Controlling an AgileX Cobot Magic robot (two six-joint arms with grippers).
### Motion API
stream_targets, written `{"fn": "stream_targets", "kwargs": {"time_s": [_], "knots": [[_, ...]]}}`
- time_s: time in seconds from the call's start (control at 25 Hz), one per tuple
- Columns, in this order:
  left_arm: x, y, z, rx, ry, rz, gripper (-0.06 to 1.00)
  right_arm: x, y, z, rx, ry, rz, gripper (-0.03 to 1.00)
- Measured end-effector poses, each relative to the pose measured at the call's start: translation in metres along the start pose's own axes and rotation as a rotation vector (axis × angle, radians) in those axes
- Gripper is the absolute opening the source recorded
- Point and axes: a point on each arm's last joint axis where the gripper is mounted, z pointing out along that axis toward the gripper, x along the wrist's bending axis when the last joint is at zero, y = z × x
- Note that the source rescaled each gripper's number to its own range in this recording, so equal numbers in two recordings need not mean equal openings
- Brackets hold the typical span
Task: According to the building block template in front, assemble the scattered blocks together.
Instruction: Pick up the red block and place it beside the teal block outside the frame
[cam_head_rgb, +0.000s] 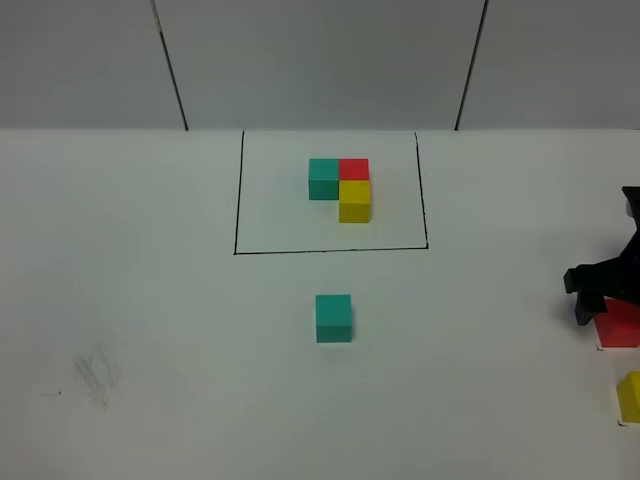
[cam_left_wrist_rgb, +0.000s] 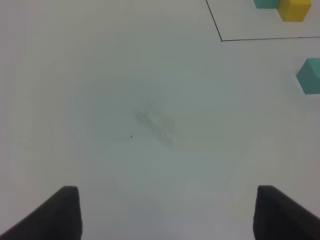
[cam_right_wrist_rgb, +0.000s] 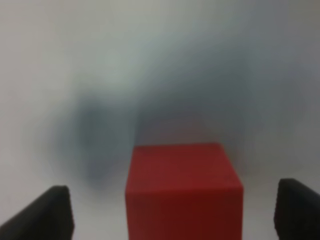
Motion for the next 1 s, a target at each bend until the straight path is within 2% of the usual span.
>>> {"fn": "stream_targets", "kwargs": {"time_s": [0.36,0.44,0.52,0.56,0.72,1.0], "knots": [[0.0,0.0,0.0,0.0,-0.001,0.0,0.53,0.0,-0.001,0.013,0.028,-0.002,-0.001,0.64],[0.0,0.0,0.0,0.0,-0.001,0.0,0.53,0.0,-0.001,0.014,0.029,-0.002,-0.001,0.61],[0.0,0.0,0.0,0.0,-0.001,0.0,0.53,0.0,-0.001,0.014,0.029,-0.002,-0.001,0.52],[0.0,0.0,0.0,0.0,-0.001,0.0,0.53,0.0,-0.001,0.014,0.03,-0.002,-0.003,0.44],[0.0,0.0,0.0,0.0,-0.001,0.0,0.53,0.0,-0.002,0.014,0.037,-0.003,-0.009,0.0],[0.0,0.0,0.0,0.0,-0.001,0.0,0.53,0.0,-0.002,0.01,0.039,-0.003,-0.024,0.01]]}}
